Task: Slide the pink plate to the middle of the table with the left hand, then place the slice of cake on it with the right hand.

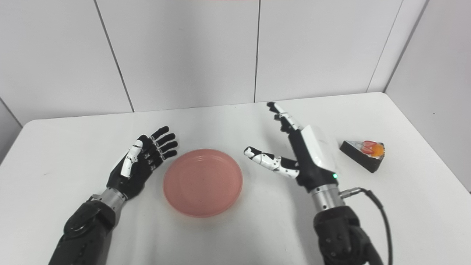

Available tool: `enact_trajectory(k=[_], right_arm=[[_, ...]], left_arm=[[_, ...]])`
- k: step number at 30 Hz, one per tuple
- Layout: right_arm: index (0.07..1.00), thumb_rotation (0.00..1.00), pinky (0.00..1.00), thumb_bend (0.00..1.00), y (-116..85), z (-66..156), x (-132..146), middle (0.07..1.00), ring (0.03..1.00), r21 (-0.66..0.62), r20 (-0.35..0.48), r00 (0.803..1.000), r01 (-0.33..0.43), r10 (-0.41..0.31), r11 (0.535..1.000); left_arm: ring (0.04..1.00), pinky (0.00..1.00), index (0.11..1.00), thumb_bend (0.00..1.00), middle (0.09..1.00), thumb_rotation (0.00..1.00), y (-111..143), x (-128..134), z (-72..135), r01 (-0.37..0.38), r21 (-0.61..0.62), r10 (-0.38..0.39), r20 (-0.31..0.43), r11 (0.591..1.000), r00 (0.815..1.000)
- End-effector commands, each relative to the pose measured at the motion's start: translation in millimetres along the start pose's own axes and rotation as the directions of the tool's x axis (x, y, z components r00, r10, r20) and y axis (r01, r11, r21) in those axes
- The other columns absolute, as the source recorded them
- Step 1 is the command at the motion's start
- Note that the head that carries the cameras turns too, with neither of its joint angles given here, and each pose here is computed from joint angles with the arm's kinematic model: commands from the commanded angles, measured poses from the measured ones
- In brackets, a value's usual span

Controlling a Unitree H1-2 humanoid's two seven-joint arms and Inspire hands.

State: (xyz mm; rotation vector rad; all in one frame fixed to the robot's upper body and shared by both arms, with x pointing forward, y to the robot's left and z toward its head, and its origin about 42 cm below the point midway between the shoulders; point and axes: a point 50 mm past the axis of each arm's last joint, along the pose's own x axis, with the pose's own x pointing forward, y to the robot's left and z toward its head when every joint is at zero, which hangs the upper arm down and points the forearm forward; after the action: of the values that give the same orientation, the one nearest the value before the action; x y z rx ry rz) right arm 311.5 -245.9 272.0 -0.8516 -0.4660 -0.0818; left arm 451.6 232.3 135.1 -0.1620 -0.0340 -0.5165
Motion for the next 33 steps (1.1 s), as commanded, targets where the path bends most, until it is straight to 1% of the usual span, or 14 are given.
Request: enact_trajectory(k=[1, 2, 4, 5, 7, 10, 12, 15, 18, 20, 22, 26, 29, 33], right_arm=[[0.900, 0.65, 0.75, 0.70, -24, 6, 7, 0.882, 0.838, -0.057, 0.027, 0.998, 0.059, -0.057, 0.997], [0.904, 0.60, 0.73, 0.73, -28, 5, 7, 0.884, 0.830, -0.069, 0.024, 0.998, 0.061, -0.059, 0.996], [0.906, 0.57, 0.72, 0.77, -35, 2, 7, 0.885, 0.821, -0.106, 0.015, 0.998, 0.066, -0.065, 0.992], [0.906, 0.56, 0.72, 0.77, -44, -3, 5, 0.885, 0.819, -0.138, 0.006, 0.998, 0.070, -0.070, 0.988], [0.911, 0.53, 0.75, 0.82, -60, -14, 1, 0.898, 0.845, -0.198, -0.025, 0.996, 0.076, -0.082, 0.977], [0.917, 0.53, 0.77, 0.87, -76, -26, -3, 0.906, 0.861, -0.244, -0.081, 0.992, 0.070, -0.092, 0.967], [0.922, 0.56, 0.76, 0.90, -84, -38, -6, 0.905, 0.858, -0.275, -0.122, 0.988, 0.058, -0.095, 0.960], [0.933, 0.58, 0.74, 0.92, -92, -51, -9, 0.914, 0.858, -0.313, -0.167, 0.982, 0.035, -0.092, 0.949], [0.944, 0.59, 0.73, 0.94, -101, -67, -11, 0.919, 0.857, -0.343, -0.237, 0.968, -0.005, -0.081, 0.940], [0.956, 0.60, 0.74, 0.96, -103, -73, -12, 0.929, 0.867, -0.350, -0.274, 0.959, -0.026, -0.076, 0.936], [0.957, 0.60, 0.74, 0.98, -106, -77, -13, 0.932, 0.869, -0.351, -0.295, 0.953, -0.037, -0.073, 0.936], [0.959, 0.58, 0.76, 0.97, -112, -87, -13, 0.940, 0.886, -0.355, -0.343, 0.937, -0.062, -0.068, 0.933], [0.957, 0.59, 0.73, 0.98, -116, -91, -12, 0.933, 0.867, -0.375, -0.367, 0.927, -0.074, -0.075, 0.924], [0.950, 0.60, 0.71, 0.99, -123, -101, -11, 0.924, 0.852, -0.388, -0.404, 0.912, -0.098, -0.074, 0.916]], left_arm=[[0.843, 0.83, 0.839, 0.49, 0.856, 0.97, 12, -37, -52, -0.068, -0.058, 0.057, -0.171, 0.996, 0.984], [0.836, 0.82, 0.834, 0.50, 0.851, 0.95, 13, -38, -52, -0.071, -0.060, 0.060, -0.173, 0.996, 0.983], [0.829, 0.81, 0.831, 0.50, 0.846, 0.94, 17, -38, -52, -0.078, -0.065, 0.065, -0.180, 0.995, 0.982], [0.828, 0.80, 0.831, 0.50, 0.845, 0.94, 20, -39, -53, -0.082, -0.073, 0.067, -0.185, 0.994, 0.980], [0.818, 0.79, 0.824, 0.51, 0.833, 0.93, 25, -40, -54, -0.089, -0.085, 0.072, -0.195, 0.992, 0.978], [0.810, 0.79, 0.818, 0.50, 0.826, 0.94, 30, -41, -53, -0.102, -0.085, 0.083, -0.205, 0.991, 0.975], [0.808, 0.79, 0.814, 0.49, 0.823, 0.95, 34, -42, -53, -0.112, -0.085, 0.092, -0.211, 0.990, 0.973], [0.809, 0.79, 0.814, 0.49, 0.823, 0.97, 39, -42, -53, -0.113, -0.089, 0.092, -0.215, 0.990, 0.972], [0.808, 0.80, 0.814, 0.49, 0.822, 0.98, 46, -42, -52, -0.122, -0.087, 0.100, -0.224, 0.989, 0.969], [0.814, 0.80, 0.811, 0.50, 0.823, 0.98, 49, -42, -52, -0.127, -0.084, 0.105, -0.227, 0.988, 0.968], [0.824, 0.81, 0.818, 0.51, 0.831, 0.97, 52, -42, -52, -0.126, -0.085, 0.103, -0.228, 0.988, 0.968], [0.828, 0.82, 0.823, 0.53, 0.838, 0.95, 56, -44, -52, -0.120, -0.079, 0.099, -0.230, 0.990, 0.968], [0.826, 0.81, 0.818, 0.55, 0.835, 0.92, 60, -45, -53, -0.122, -0.080, 0.100, -0.230, 0.989, 0.968], [0.827, 0.82, 0.823, 0.56, 0.839, 0.90, 65, -46, -53, -0.121, -0.074, 0.101, -0.233, 0.990, 0.967]])
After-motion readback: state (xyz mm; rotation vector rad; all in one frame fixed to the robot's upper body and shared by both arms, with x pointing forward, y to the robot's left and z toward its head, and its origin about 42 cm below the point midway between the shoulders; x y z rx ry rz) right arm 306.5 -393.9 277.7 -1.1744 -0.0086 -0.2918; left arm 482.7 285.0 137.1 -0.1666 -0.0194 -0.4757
